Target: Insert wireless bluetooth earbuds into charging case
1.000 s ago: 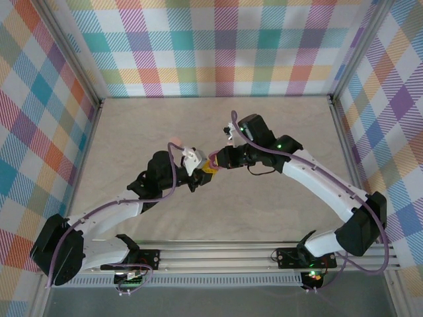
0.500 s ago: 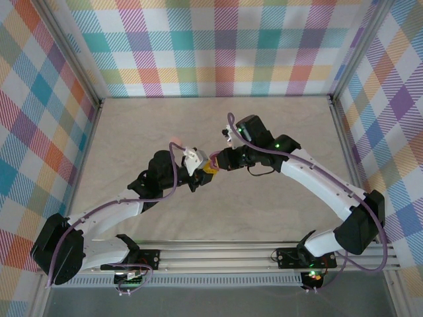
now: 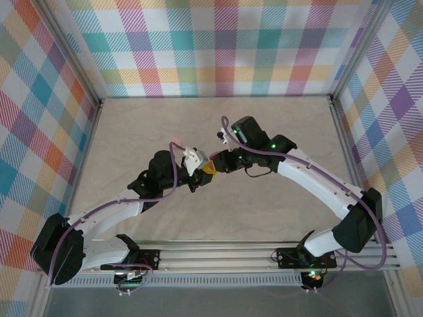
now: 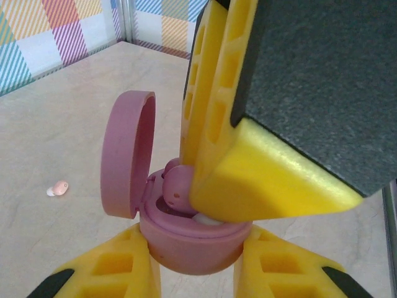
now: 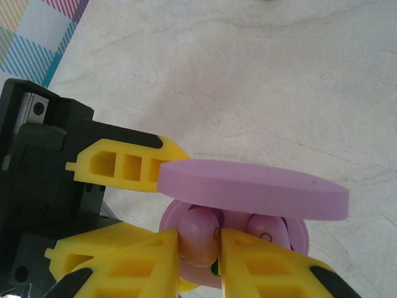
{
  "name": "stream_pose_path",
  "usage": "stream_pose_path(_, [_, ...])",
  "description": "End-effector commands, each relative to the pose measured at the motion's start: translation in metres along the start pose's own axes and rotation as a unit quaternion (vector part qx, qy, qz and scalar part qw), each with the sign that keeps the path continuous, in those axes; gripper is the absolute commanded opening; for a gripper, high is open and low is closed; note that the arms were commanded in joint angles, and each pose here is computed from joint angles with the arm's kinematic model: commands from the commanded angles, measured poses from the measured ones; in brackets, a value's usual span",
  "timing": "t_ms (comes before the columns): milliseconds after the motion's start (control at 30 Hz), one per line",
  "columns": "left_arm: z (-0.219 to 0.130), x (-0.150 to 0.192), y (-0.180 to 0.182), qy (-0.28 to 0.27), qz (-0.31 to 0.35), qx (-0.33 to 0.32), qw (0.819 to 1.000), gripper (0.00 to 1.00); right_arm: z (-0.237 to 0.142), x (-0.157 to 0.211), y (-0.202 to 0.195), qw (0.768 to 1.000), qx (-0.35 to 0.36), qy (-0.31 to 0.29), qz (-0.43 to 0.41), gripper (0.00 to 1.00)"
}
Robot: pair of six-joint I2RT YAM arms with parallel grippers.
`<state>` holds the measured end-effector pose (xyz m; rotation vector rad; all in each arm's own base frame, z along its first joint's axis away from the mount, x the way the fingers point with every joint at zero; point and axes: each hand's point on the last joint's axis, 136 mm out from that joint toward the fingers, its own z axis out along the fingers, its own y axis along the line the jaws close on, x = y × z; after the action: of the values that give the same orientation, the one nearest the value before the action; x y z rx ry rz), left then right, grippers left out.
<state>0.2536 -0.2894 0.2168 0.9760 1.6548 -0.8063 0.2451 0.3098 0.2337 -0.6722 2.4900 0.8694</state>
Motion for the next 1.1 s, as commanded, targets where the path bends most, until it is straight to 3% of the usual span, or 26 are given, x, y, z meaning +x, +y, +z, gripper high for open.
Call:
stream_pose_path(0, [-0.004, -0.039, -0.001, -0.059, 0.023, -0.007, 0.998, 0.01, 0.006, 0.014, 0.007, 0.999, -0.009, 0.04, -0.012, 0.27])
stream_pose_path(433, [0.0, -0.035, 0.0, -0.072, 0.006, -0.003, 0.997, 0.01, 0.01, 0.007, 0.008, 0.998, -0.004, 0.055, -0.011, 0.37])
stream_pose_path(1067, [0.007, -0.022, 0.001, -0.082, 0.001, 0.0, 0.997, 0.01, -0.009, -0.011, 0.014, 0.998, 0.014, 0.04, -0.037, 0.43])
